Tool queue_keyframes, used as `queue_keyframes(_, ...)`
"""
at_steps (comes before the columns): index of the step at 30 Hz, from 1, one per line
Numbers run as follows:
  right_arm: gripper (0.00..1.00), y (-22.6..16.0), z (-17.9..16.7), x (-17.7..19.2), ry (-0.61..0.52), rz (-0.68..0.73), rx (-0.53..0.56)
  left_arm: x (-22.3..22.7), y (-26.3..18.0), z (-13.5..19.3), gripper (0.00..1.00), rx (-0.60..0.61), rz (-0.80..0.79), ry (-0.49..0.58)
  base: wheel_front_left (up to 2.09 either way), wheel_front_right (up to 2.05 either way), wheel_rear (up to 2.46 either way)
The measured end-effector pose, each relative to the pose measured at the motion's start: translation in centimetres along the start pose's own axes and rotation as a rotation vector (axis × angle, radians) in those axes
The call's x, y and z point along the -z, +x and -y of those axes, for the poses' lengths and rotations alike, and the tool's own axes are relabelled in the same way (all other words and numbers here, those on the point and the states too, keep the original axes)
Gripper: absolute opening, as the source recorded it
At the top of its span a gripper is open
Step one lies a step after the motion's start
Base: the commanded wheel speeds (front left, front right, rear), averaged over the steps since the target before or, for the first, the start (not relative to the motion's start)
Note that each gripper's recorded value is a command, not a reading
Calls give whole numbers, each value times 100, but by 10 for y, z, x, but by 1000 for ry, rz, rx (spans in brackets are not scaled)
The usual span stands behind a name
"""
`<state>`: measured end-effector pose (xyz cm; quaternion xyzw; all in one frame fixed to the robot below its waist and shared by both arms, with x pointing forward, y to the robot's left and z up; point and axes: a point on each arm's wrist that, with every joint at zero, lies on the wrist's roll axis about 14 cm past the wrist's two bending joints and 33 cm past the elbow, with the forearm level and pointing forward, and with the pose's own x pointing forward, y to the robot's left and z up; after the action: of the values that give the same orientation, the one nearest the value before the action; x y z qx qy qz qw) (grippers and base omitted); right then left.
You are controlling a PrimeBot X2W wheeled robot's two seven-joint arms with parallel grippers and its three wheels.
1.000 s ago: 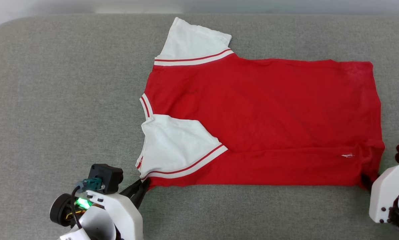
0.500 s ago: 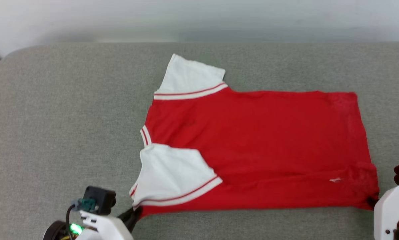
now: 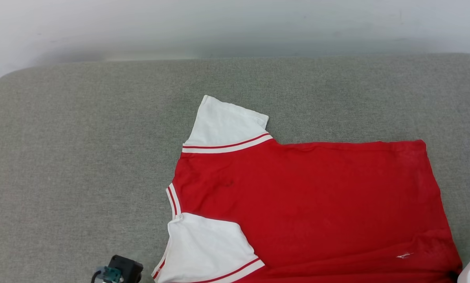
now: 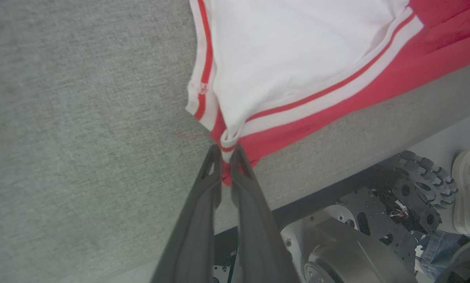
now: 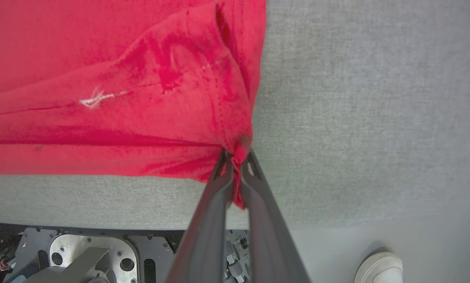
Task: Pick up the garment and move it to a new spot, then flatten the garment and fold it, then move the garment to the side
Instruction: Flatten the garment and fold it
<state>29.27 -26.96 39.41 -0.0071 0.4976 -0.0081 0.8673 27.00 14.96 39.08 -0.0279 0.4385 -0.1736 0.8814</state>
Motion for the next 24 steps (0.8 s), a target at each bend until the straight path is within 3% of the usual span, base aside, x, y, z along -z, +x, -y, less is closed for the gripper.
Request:
queue_keyframes(2,0,4,-2,3,12,-2,-6,4,4,1,0,4,-13,10,0,0,0)
queue_keyframes(3,0,5,-3,4,14,-6,-8,5,6,4,23,12,-15,7,0,0,0)
queue_keyframes(4,0,7,-3,5,15,-7,-9,5,8,5,77,18,-18,8,0,0,0)
queue_keyframes(5,5,8,-3,4,16,2,-9,6,9,5,100,17,-18,11,0,0,0)
queue_keyframes(6,64,9,-3,0,16,18,-7,5,11,4,100,17,-15,12,0,0,0)
queue_keyframes(7,100,10,-3,-4,20,37,-6,4,12,3,100,15,-12,13,0,0,0)
queue_keyframes(16,100,9,-7,-15,31,108,-20,-22,10,0,100,-6,130,13,0,0,0)
queue_keyframes(20,100,-1,-8,-35,30,210,-26,-62,2,-4,100,-30,321,27,0,0,0)
queue_keyframes(24,100,-21,-11,-73,13,403,-37,-110,-16,-2,100,-34,570,70,0,0,0)
